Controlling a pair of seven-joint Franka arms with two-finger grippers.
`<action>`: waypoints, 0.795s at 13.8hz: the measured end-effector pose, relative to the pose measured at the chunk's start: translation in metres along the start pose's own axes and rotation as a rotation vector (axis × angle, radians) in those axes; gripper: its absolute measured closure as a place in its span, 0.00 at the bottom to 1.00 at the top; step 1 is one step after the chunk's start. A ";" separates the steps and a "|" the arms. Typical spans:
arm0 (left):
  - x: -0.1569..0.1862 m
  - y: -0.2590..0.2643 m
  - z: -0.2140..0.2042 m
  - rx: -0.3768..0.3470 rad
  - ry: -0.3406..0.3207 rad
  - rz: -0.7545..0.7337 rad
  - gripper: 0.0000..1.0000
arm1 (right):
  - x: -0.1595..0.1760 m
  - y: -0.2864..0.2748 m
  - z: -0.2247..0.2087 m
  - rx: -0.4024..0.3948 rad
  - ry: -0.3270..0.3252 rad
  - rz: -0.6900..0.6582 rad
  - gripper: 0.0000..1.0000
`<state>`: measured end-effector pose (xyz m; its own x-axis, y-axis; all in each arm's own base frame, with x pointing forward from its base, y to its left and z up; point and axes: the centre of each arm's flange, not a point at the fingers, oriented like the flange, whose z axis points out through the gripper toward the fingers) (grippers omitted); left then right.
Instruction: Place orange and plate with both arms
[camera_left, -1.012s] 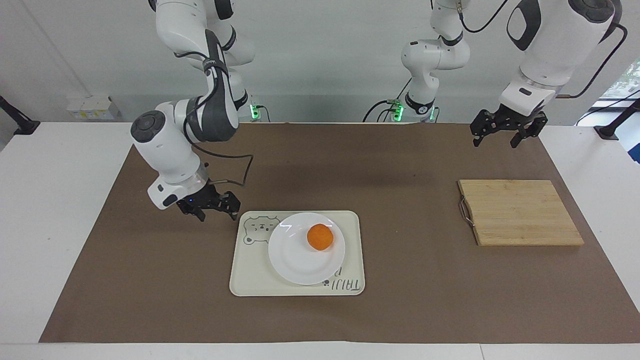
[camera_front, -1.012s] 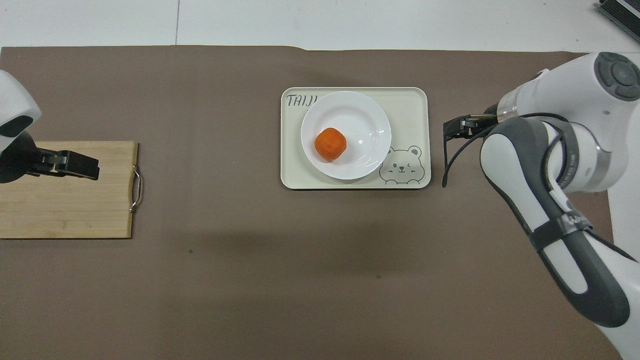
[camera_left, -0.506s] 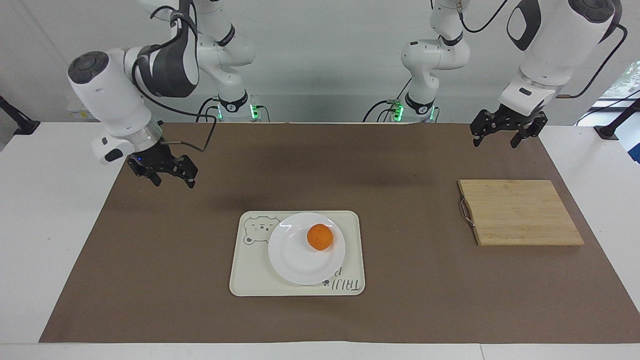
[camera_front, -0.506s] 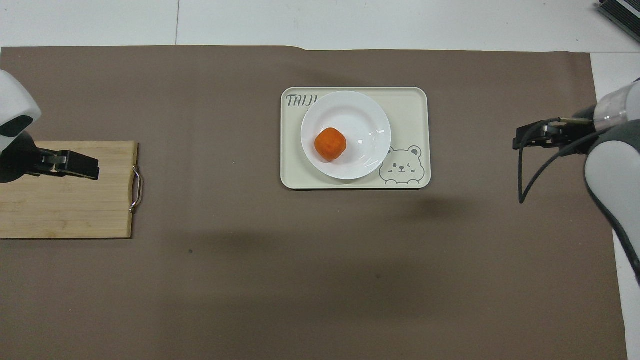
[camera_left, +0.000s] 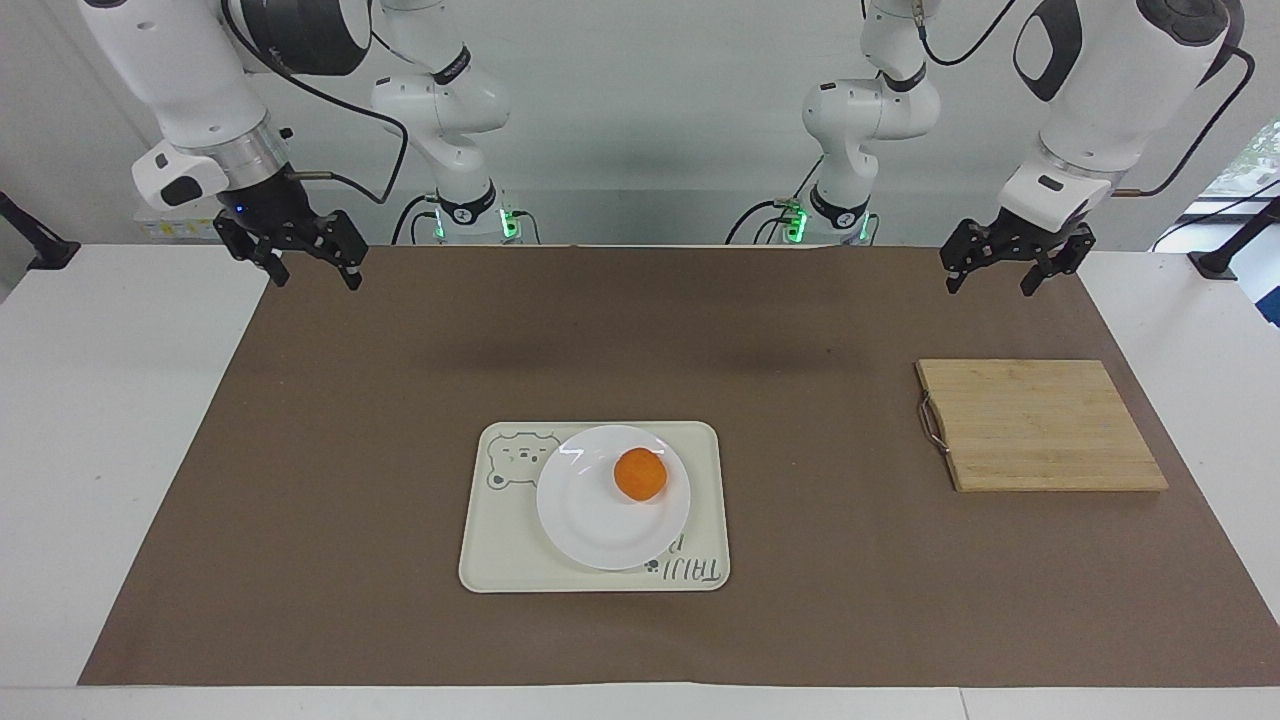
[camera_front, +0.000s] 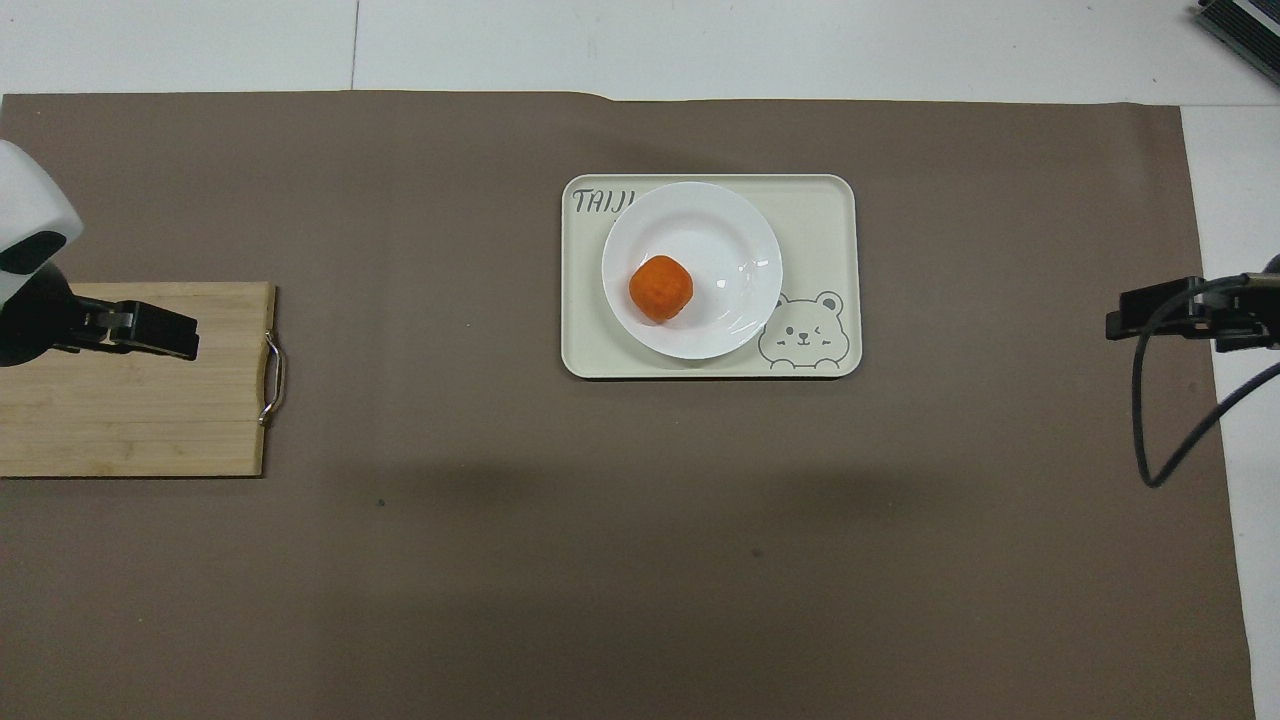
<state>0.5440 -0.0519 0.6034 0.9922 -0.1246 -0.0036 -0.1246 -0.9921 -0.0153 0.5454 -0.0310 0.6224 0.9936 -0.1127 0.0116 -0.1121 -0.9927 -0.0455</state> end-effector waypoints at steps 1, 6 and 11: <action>0.000 0.000 0.000 0.000 0.000 0.000 0.00 | -0.003 -0.001 -0.007 -0.011 -0.006 -0.009 0.00; 0.000 0.000 0.000 0.000 0.000 0.000 0.00 | -0.020 -0.005 -0.023 -0.037 -0.009 -0.035 0.00; 0.000 0.000 0.000 0.000 0.000 0.000 0.00 | -0.020 -0.006 -0.023 -0.037 -0.008 -0.079 0.00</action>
<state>0.5440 -0.0519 0.6034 0.9922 -0.1246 -0.0036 -0.1246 -0.9921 -0.0153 0.5254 -0.0240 0.6451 0.9994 -0.0338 0.0052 -0.0338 -0.9994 -0.0079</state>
